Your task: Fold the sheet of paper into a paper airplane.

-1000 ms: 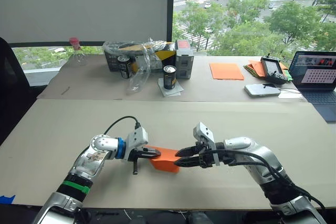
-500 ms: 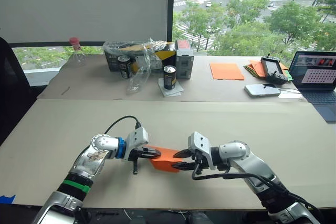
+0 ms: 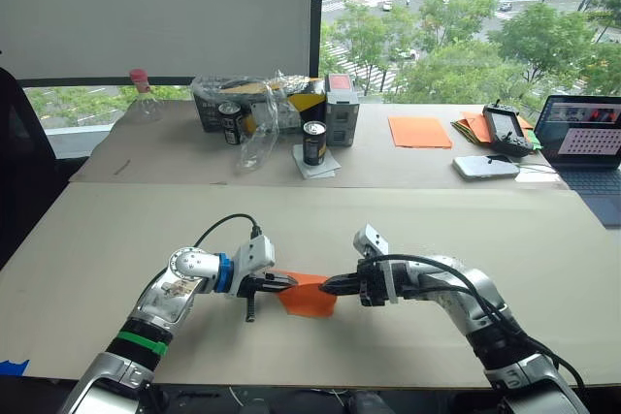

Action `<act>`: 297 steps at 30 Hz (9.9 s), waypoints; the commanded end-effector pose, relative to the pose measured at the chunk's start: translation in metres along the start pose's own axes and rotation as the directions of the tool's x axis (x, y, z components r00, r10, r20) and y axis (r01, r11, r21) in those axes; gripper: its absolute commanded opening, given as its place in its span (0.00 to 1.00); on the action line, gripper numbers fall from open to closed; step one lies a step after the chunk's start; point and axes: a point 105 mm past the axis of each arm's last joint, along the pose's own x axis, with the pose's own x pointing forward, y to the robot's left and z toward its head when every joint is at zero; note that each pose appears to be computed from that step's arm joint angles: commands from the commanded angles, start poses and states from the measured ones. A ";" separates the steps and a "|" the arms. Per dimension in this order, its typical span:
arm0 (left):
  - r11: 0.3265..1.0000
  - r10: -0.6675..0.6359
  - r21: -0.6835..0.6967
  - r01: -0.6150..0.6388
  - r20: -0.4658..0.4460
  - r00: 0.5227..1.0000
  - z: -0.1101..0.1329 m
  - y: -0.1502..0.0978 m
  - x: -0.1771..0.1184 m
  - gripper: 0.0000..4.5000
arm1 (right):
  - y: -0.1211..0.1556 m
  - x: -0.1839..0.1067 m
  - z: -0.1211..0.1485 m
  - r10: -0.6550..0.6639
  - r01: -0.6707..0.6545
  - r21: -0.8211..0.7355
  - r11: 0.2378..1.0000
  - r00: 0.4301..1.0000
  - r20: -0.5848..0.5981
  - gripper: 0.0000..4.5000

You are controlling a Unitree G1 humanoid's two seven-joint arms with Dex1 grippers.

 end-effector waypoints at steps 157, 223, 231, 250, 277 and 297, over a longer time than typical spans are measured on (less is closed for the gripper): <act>0.992 0.063 -0.107 -0.063 -0.007 0.998 -0.028 -0.016 -0.001 0.00 | -0.008 -0.027 -0.038 -0.236 0.155 -0.505 0.849 0.967 -0.100 0.01; 0.926 0.300 -0.295 -0.234 0.200 0.933 0.017 0.018 -0.060 0.00 | 0.003 0.009 0.008 -0.204 0.179 -0.480 0.859 0.979 0.001 0.01; 0.952 0.155 -0.284 -0.113 0.129 0.979 0.035 -0.021 -0.099 0.00 | 0.040 -0.031 0.047 -0.019 0.015 -0.421 0.907 1.000 -0.005 0.01; 0.951 0.197 -0.248 -0.185 0.022 0.980 0.024 -0.037 -0.110 0.00 | 0.005 -0.021 0.025 -0.025 0.027 -0.167 0.986 1.000 0.012 0.55; 0.942 0.232 -0.258 -0.213 0.046 0.972 0.024 -0.022 -0.105 0.00 | -0.001 -0.042 0.134 -0.114 0.210 -0.759 0.617 0.977 0.178 0.01; 0.954 0.189 -0.250 -0.168 0.065 0.980 0.026 -0.019 -0.085 0.00 | 0.010 -0.019 0.025 -0.179 0.134 -0.967 0.217 0.979 0.096 0.01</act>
